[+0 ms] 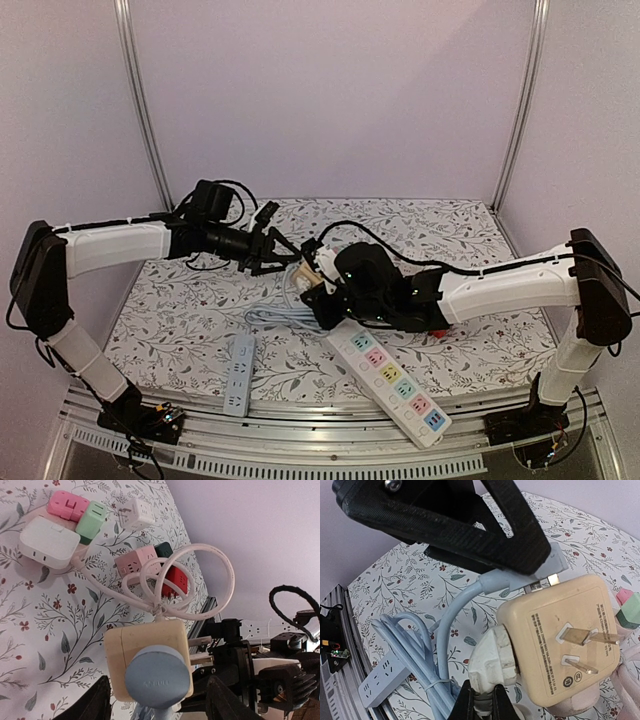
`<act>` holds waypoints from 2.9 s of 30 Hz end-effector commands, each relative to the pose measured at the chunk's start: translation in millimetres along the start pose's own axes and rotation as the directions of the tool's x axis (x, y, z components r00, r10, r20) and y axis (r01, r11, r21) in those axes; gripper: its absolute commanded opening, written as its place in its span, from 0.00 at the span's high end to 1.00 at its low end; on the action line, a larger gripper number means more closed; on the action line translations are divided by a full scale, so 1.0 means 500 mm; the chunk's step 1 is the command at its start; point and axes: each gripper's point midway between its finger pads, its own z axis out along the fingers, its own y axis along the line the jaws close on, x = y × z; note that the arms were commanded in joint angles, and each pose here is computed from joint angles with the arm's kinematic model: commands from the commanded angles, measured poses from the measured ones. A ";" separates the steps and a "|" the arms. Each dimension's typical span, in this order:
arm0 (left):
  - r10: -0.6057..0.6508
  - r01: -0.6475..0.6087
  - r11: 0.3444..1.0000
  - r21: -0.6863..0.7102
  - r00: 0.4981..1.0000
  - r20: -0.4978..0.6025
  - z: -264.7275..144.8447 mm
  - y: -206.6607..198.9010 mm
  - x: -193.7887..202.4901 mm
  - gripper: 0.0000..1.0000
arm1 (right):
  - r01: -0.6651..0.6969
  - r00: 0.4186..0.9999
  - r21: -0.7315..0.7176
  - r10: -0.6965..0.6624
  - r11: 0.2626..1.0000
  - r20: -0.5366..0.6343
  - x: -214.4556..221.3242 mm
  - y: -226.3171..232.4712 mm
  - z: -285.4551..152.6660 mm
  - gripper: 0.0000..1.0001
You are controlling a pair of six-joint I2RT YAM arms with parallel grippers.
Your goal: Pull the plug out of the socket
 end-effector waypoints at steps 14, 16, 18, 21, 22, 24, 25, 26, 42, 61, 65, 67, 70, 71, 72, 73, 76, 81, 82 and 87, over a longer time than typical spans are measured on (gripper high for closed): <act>-0.023 0.024 0.999 0.025 0.999 -0.034 0.020 0.001 0.018 0.45 | 0.030 0.970 -0.061 -0.014 0.998 0.243 -0.152 0.062 -0.069 1.00; -0.024 0.025 0.999 0.028 0.999 -0.027 0.020 0.000 0.016 0.47 | 0.031 0.970 -0.057 -0.016 0.998 0.242 -0.152 0.061 -0.068 1.00; -0.026 0.027 0.999 0.031 0.999 -0.029 0.021 0.000 0.017 0.49 | 0.033 0.970 -0.054 -0.019 0.998 0.242 -0.152 0.060 -0.068 1.00; -0.029 0.030 0.999 0.033 0.999 -0.030 0.021 0.000 0.018 0.53 | 0.034 0.970 -0.053 -0.020 0.998 0.240 -0.150 0.061 -0.066 1.00; -0.030 0.031 0.999 0.033 0.999 -0.031 0.022 0.000 0.018 0.54 | 0.034 0.970 -0.053 -0.021 0.998 0.242 -0.151 0.060 -0.067 1.00; -0.029 0.030 0.999 0.035 0.999 -0.031 0.021 0.000 0.018 0.57 | 0.035 0.970 -0.051 -0.022 0.998 0.240 -0.150 0.060 -0.065 1.00; -0.029 0.030 0.999 0.037 0.999 -0.031 0.021 -0.001 0.018 0.59 | 0.032 0.971 -0.049 -0.020 0.998 0.240 -0.150 0.060 -0.065 1.00; -0.029 0.030 0.999 0.037 0.999 -0.032 0.022 0.000 0.018 0.61 | 0.032 0.971 -0.044 -0.021 0.999 0.239 -0.148 0.058 -0.064 1.00; 0.019 -0.006 0.991 0.131 0.995 -0.095 0.021 -0.040 0.026 0.82 | 0.131 0.972 -0.003 -0.128 0.991 0.197 -0.132 0.047 -0.079 1.00; 0.060 -0.058 0.996 0.068 0.998 -0.021 0.007 -0.032 0.011 0.86 | -0.090 0.973 0.184 0.048 0.979 0.224 -0.149 -0.028 -0.083 1.00; 0.061 -0.059 0.996 0.071 0.998 -0.015 0.006 -0.033 0.011 0.86 | -0.138 0.970 0.196 0.092 0.971 0.227 -0.154 -0.036 -0.082 1.00; 0.062 -0.061 0.996 0.071 0.998 -0.012 0.005 -0.034 0.010 0.86 | -0.157 0.968 0.194 0.112 0.968 0.224 -0.158 -0.040 -0.080 1.00; 0.070 -0.069 0.995 0.078 0.997 -0.011 0.002 -0.040 0.009 0.86 | -0.158 0.969 0.173 0.118 0.972 0.218 -0.161 -0.036 -0.077 1.00; 0.072 -0.071 0.994 0.079 0.997 -0.012 0.001 -0.042 0.009 0.86 | -0.150 0.970 0.163 0.113 0.975 0.216 -0.163 -0.032 -0.077 1.00; 0.076 -0.074 0.994 0.079 0.997 -0.014 0.000 -0.043 0.009 0.86 | -0.138 0.972 0.149 0.105 0.979 0.212 -0.164 -0.026 -0.076 1.00; 0.076 -0.074 0.994 0.083 0.997 -0.018 0.000 -0.045 0.010 0.86 | -0.116 0.975 0.135 0.086 0.984 0.205 -0.163 -0.019 -0.074 1.00; 0.074 -0.070 0.994 0.085 0.997 -0.037 0.001 -0.045 0.012 0.86 | -0.039 0.982 0.056 0.027 0.998 0.188 -0.160 0.014 -0.072 1.00; 0.087 -0.082 0.993 0.080 0.994 -0.060 -0.004 -0.048 0.011 0.86 | 0.123 0.975 -0.069 -0.108 0.990 0.193 -0.156 0.089 -0.096 1.00; 0.090 -0.085 0.993 0.086 0.994 -0.063 -0.005 -0.050 0.010 0.86 | 0.145 0.974 -0.088 -0.127 0.985 0.187 -0.153 0.100 -0.097 1.00; 0.101 -0.094 0.990 0.103 0.992 -0.073 -0.014 -0.058 0.007 0.86 | 0.205 0.973 -0.165 -0.183 0.965 0.144 -0.129 0.136 -0.097 1.00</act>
